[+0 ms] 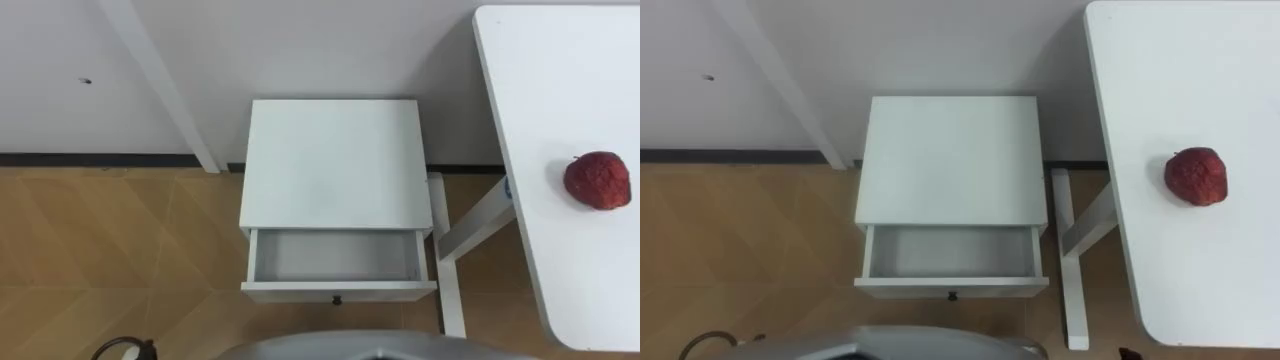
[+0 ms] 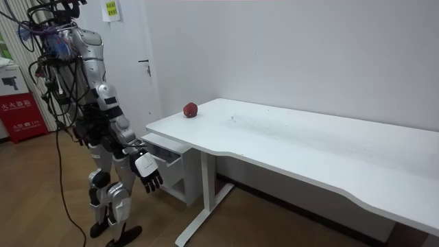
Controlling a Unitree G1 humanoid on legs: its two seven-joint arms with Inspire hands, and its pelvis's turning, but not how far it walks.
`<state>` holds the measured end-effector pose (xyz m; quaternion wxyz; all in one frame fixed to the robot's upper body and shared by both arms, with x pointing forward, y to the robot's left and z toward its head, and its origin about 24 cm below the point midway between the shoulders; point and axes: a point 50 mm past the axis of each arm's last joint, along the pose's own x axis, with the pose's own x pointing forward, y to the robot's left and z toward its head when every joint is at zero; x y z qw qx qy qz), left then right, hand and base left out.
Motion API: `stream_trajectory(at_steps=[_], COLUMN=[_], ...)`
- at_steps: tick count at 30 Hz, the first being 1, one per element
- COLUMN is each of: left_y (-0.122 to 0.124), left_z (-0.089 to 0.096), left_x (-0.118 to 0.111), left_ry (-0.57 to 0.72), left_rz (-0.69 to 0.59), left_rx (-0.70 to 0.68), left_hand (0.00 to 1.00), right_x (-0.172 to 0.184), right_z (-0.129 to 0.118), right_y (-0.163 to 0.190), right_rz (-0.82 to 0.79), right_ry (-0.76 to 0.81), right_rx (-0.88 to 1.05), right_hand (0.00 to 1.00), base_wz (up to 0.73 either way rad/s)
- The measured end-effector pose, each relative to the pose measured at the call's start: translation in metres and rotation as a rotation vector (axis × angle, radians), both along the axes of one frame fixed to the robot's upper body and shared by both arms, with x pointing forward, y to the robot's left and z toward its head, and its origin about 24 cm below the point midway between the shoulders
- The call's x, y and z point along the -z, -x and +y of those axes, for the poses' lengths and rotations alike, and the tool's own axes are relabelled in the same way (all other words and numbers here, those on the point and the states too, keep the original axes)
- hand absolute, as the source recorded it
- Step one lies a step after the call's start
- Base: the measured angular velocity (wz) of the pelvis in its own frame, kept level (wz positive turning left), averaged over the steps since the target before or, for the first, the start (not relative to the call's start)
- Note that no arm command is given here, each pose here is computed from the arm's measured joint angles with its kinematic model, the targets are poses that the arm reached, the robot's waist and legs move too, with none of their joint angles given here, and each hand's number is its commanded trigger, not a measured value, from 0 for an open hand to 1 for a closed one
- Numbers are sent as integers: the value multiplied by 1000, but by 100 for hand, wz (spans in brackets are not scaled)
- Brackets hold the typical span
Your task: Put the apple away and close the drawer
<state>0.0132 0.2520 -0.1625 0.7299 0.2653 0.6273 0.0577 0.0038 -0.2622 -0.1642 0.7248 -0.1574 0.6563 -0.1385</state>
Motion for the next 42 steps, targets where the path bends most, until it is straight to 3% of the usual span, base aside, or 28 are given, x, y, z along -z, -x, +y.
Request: stream_trajectory(at_steps=[6,10,20,26,32,42], left_y=[2,2,9,10,8,6], left_z=[0,-1,12,14,19,23], left_x=[0,0,-5,-6,-8,-10], left_ry=[4,4,-28,-45,-54,-61], left_rz=[8,8,-37,-60,-86,-91], left_rx=[-1,0,-72,-83,-94,-87], left_hand=[0,0,0,0,0,0], right_x=[0,0,-7,-14,-24,-34], right_z=[0,0,-18,-33,-50,-64], right_y=[3,0,0,2,-1,-20], right_rz=[7,-49,-416,-646,-816,-886], right_ry=[-4,-9,-35,-48,-9,11], right_rx=[26,185,1091,1522,1752,1923], right_hand=[0,0,0,0,0,0], base_wz=[0,-1,-3,-10,-12,-3])
